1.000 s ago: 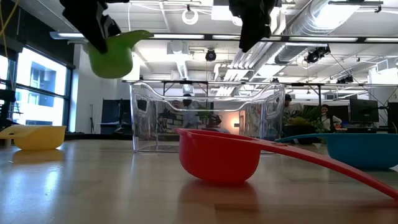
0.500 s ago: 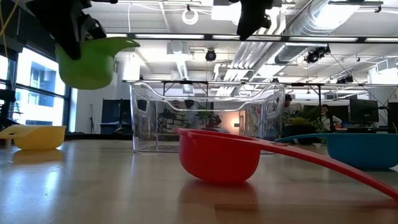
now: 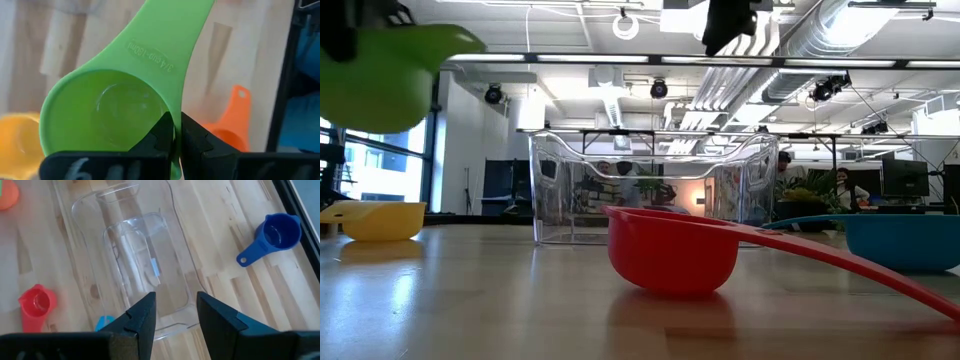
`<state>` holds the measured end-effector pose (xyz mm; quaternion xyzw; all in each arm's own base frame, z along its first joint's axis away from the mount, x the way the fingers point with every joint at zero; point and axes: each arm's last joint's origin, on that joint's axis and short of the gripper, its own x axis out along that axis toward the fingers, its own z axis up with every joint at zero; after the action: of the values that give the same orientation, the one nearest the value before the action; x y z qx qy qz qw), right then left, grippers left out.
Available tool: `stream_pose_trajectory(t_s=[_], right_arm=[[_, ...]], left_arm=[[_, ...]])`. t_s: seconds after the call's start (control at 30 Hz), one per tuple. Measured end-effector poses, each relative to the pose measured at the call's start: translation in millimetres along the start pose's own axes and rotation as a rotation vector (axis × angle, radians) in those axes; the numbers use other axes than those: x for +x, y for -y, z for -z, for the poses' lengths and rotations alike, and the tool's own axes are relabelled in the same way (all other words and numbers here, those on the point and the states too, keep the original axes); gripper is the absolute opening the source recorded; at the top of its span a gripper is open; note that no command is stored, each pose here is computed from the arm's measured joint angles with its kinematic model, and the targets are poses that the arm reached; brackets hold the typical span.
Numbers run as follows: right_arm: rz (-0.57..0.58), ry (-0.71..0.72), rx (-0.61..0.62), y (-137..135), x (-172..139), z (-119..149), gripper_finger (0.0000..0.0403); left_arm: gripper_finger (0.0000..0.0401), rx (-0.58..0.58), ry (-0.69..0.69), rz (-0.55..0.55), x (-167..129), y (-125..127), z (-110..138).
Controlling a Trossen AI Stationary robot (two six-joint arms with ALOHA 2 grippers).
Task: Nest measuring cups in basket
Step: Stack the green measuring cup on top of the orange measuring cup
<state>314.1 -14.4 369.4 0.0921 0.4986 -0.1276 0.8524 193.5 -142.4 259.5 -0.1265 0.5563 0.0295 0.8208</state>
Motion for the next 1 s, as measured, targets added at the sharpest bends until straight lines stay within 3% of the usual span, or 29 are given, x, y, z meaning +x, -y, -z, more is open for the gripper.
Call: stream_pose_trajectory(t_s=[0.77,1.0], right_arm=[[0.035,0.018,0.052,0,0,-1,0.0135],[0.033,0.025,0.054,0,0,-1,0.0135]], left_arm=[[0.0004,-0.175,-0.051,0.179,0,57,50],[0.0004,-0.131,-0.043,0.224,-14,79,42]])
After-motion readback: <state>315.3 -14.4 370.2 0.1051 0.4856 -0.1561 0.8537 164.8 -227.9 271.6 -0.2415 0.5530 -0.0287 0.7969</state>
